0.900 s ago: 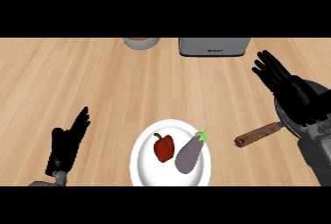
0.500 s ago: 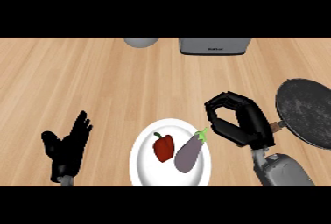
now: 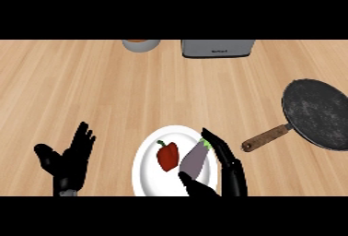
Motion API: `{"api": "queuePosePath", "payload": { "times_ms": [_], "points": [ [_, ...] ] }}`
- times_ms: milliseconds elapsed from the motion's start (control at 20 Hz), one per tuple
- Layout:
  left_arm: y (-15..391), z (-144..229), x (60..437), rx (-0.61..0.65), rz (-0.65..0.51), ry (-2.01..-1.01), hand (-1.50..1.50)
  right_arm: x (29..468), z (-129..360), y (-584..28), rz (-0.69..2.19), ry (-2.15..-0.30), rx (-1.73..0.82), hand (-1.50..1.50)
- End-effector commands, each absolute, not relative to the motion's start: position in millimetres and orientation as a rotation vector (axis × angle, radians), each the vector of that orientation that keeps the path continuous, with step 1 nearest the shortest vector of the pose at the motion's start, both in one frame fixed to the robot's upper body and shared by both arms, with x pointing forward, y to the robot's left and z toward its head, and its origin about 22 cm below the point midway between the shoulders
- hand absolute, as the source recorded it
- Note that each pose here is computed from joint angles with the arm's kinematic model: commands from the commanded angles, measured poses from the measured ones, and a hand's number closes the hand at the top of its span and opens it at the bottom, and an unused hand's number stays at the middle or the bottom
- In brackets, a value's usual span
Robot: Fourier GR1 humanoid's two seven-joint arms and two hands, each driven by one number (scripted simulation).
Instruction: Pick the bell pepper from the plate and place it in the pan
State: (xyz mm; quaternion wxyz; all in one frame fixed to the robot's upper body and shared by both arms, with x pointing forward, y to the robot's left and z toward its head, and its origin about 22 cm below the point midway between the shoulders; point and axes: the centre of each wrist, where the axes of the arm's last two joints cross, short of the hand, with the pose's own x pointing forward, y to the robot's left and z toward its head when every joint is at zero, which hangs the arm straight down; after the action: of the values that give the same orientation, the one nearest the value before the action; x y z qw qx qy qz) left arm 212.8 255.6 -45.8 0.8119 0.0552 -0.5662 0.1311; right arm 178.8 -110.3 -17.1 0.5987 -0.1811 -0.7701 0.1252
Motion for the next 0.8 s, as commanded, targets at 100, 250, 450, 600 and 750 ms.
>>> {"api": "queuePosePath", "payload": {
  "times_ms": [100, 250, 450, 600, 750],
  "points": [
    [254, -43, 219, 0.094, 0.284, -1.228, 0.0, 137, -37, -64, 0.263, -1.778, -0.664, -1.5],
    [259, -35, 222, 0.082, 0.274, -1.221, 0.0, 161, -25, -69, 0.313, -1.678, -0.761, -1.5],
    [245, -48, 218, 0.076, 0.276, -1.2, 0.0, 195, 18, -65, 0.372, -1.575, -0.826, -1.5],
    [249, -33, 228, 0.08, 0.262, -1.229, 0.0, 204, 22, -60, 0.577, -1.383, -0.861, -1.5],
    [242, -42, 227, 0.059, 0.258, -1.234, 0.0, 214, 26, -51, 0.746, -1.187, -0.895, -1.5]
  ]
}}
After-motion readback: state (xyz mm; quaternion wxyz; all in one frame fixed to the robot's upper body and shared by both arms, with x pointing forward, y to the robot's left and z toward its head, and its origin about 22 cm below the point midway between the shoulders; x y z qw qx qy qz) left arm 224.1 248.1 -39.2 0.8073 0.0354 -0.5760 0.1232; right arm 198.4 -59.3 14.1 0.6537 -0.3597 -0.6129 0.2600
